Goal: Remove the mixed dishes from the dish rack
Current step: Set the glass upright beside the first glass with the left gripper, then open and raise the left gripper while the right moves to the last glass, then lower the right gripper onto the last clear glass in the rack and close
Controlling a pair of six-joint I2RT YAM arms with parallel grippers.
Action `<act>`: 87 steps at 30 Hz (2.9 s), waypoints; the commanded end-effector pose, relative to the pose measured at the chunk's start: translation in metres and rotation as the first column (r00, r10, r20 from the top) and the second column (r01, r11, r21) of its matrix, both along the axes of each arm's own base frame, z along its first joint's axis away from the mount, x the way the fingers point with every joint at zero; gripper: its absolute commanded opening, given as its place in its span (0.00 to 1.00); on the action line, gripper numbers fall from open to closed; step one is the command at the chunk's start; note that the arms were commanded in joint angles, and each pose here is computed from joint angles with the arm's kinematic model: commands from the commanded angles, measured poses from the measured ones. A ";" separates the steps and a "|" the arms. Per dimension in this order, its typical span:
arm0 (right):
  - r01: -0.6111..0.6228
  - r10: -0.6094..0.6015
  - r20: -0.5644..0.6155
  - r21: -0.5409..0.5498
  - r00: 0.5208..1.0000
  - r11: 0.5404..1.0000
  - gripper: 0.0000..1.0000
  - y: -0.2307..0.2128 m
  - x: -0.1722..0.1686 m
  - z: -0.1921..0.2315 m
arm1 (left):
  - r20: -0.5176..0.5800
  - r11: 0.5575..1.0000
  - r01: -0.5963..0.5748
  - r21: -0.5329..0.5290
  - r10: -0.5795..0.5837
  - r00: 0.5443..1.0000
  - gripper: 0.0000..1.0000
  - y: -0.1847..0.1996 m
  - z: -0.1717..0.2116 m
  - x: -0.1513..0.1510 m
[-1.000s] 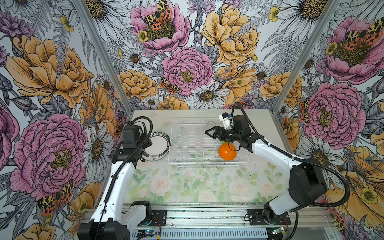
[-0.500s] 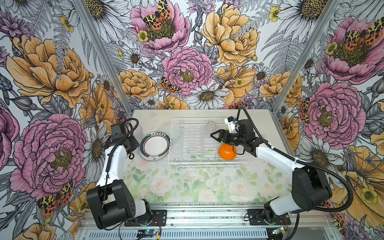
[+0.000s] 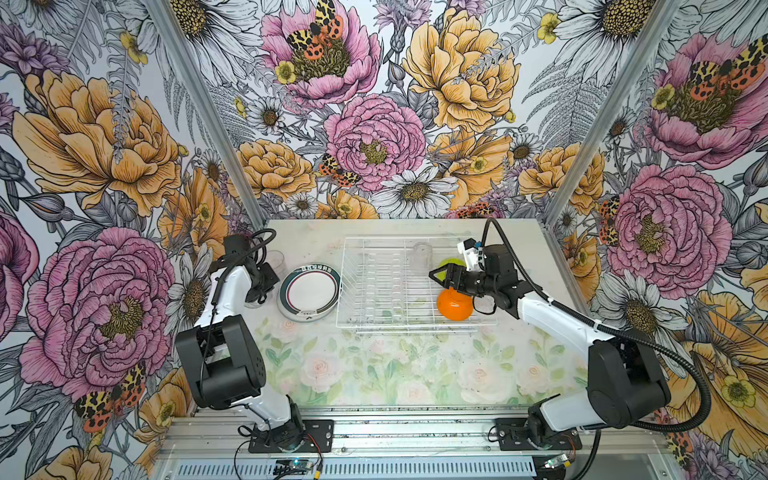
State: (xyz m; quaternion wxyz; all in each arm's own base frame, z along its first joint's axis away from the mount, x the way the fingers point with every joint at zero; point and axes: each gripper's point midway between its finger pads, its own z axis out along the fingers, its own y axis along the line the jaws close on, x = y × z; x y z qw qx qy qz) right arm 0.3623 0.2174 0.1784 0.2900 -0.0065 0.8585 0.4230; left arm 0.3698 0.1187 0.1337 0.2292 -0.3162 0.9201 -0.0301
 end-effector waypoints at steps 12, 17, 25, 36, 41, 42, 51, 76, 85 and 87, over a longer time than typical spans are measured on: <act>0.014 -0.014 0.063 0.000 0.998 1.000 0.86 -0.009 0.005 0.011 | -0.084 0.995 0.022 0.097 -0.014 0.996 0.00 0.014 -0.008 0.017; 0.017 -0.017 0.053 0.000 0.998 1.000 0.86 -0.010 0.005 0.008 | -0.112 0.995 0.032 0.098 -0.021 0.994 0.07 0.015 -0.018 0.021; 0.018 -0.018 0.040 0.004 0.999 1.000 0.86 -0.010 0.003 0.005 | -0.118 0.990 0.059 0.126 -0.044 0.992 0.48 0.006 -0.016 0.023; -0.001 -0.001 0.044 0.024 0.999 1.000 0.86 -0.009 -0.003 0.013 | -0.001 0.985 0.052 0.165 -0.052 0.999 0.99 -0.011 0.037 0.003; -0.007 0.006 0.016 0.027 1.000 1.000 0.85 -0.013 -0.006 0.006 | 0.104 0.985 0.062 0.160 -0.080 0.991 0.99 -0.031 0.070 -0.013; -0.006 0.005 0.011 0.027 1.000 1.000 0.85 -0.013 -0.007 0.005 | 0.121 0.986 0.065 0.155 -0.085 0.989 0.99 -0.035 0.074 -0.016; 0.071 -0.071 -0.002 -0.001 0.997 0.997 0.85 -0.027 -0.020 -0.005 | 0.432 0.986 0.132 0.104 -0.165 0.887 0.99 -0.103 0.127 -0.045; -0.025 0.025 -0.003 -0.128 1.000 0.991 0.84 0.027 -0.035 -0.020 | 0.682 0.930 0.368 -0.012 -0.262 0.683 0.99 -0.234 0.078 -0.088; -0.003 0.011 0.050 -0.161 0.999 0.987 0.84 0.044 0.012 -0.006 | 0.712 0.940 0.342 -0.011 -0.233 0.663 0.99 -0.230 0.077 -0.085; -0.003 0.014 0.055 -0.179 0.998 0.984 0.84 0.048 0.022 -0.008 | 0.713 0.938 0.348 -0.011 -0.236 0.660 0.99 -0.231 0.078 -0.085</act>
